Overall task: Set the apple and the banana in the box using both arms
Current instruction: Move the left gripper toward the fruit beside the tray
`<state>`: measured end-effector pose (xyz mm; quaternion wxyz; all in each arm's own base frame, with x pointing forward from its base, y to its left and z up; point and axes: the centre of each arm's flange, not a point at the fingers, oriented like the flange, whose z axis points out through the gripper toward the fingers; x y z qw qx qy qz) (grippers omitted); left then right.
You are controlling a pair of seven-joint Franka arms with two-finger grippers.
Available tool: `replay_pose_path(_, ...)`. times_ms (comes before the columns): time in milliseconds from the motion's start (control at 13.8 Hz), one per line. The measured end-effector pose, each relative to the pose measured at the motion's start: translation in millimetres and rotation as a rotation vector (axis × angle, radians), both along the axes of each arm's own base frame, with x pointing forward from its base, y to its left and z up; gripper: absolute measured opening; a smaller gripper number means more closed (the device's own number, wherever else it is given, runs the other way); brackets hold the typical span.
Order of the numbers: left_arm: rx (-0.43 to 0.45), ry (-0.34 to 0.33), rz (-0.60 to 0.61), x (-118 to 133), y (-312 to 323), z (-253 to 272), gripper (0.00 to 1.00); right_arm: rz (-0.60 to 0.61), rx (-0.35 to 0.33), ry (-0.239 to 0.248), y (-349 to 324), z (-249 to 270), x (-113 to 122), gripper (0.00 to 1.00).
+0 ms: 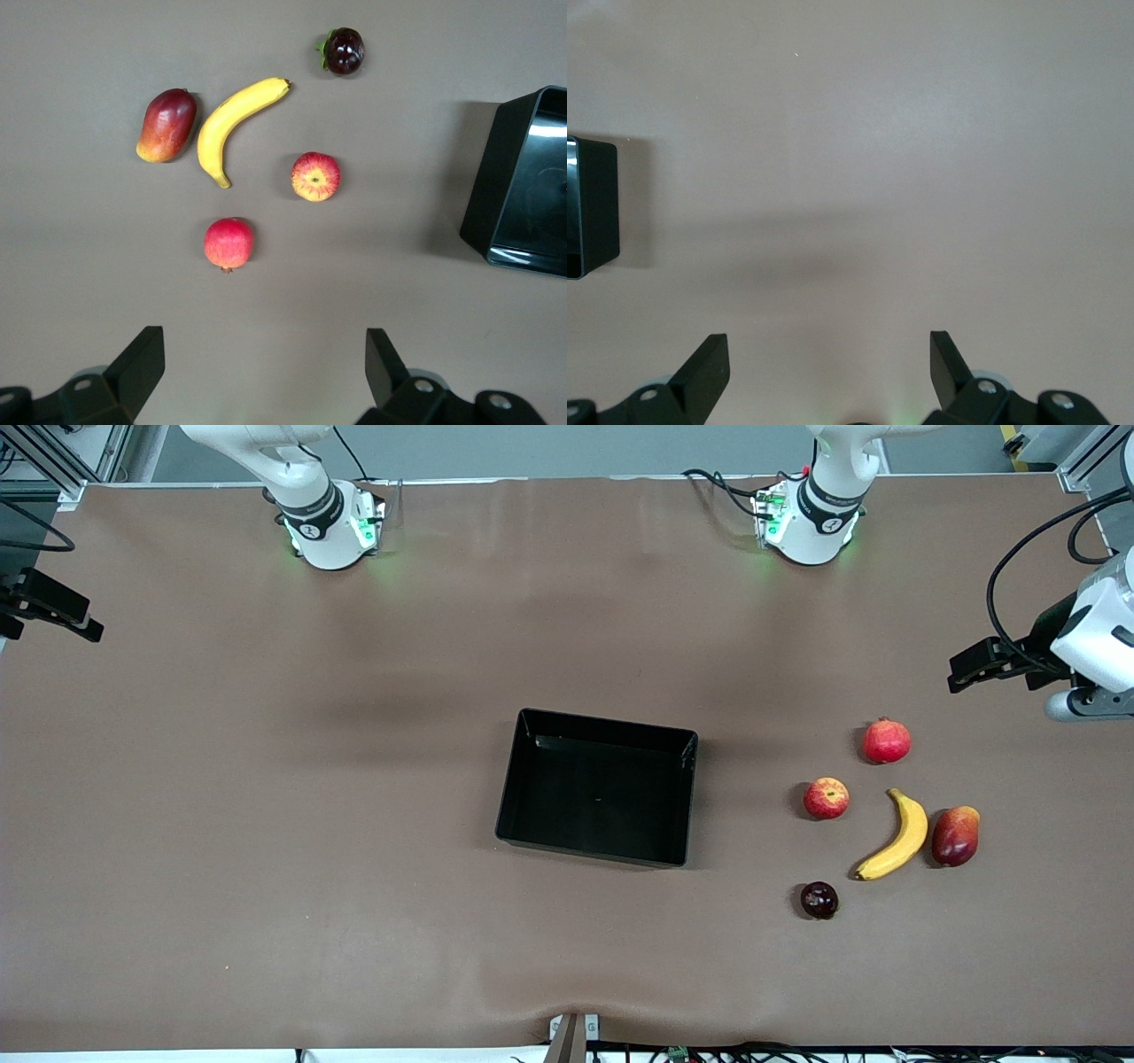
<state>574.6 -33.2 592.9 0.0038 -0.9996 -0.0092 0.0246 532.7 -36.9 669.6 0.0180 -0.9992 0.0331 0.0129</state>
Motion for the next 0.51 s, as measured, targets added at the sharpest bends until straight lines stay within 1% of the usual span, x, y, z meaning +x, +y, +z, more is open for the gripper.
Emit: replay_pose_path(508,0.014,0.005,-0.001,6.1,1.7,-9.4,1.0,0.0,0.0,0.0,-0.2,0.1,0.0,1.0)
